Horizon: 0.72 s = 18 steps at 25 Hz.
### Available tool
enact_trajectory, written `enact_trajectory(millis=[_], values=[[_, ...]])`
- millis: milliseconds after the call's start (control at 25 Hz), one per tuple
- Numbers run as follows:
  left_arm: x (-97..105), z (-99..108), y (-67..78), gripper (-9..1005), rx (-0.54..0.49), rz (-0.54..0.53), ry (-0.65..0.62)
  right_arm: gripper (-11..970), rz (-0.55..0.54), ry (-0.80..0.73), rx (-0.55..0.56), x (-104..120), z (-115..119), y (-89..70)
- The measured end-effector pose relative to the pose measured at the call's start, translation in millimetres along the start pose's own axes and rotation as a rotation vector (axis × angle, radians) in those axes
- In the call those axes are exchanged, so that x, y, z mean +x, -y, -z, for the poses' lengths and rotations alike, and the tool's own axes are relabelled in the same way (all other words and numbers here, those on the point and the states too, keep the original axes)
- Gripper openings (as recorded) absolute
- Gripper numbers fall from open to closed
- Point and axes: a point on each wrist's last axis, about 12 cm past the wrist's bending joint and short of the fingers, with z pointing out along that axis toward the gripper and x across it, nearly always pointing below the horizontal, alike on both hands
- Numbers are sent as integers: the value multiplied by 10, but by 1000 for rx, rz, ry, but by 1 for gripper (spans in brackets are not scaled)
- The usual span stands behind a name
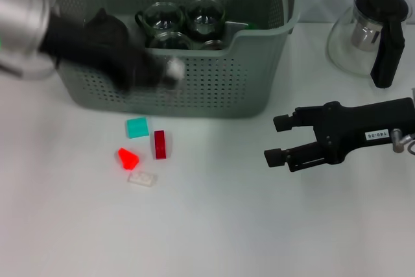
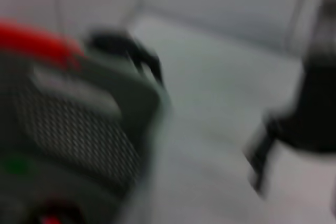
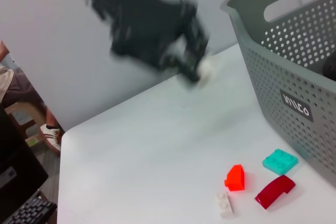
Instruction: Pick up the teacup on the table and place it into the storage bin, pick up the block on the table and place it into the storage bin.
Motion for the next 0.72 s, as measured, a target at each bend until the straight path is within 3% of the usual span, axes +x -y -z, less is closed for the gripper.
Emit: enact_trajectory(millis=[160, 320, 480, 720], values=[[-318, 149, -287, 159, -137, 33, 180, 946, 6, -1, -7, 6, 7, -8], [-551, 37, -595, 160, -229, 87, 240, 946, 8, -2, -11, 8, 11, -13], [-578, -153, -843, 159, -326, 141, 243, 945, 6, -2, -12, 8, 11, -14], [-462, -333, -953, 182, -439, 150, 166, 945, -3, -4, -20, 21, 14, -25]])
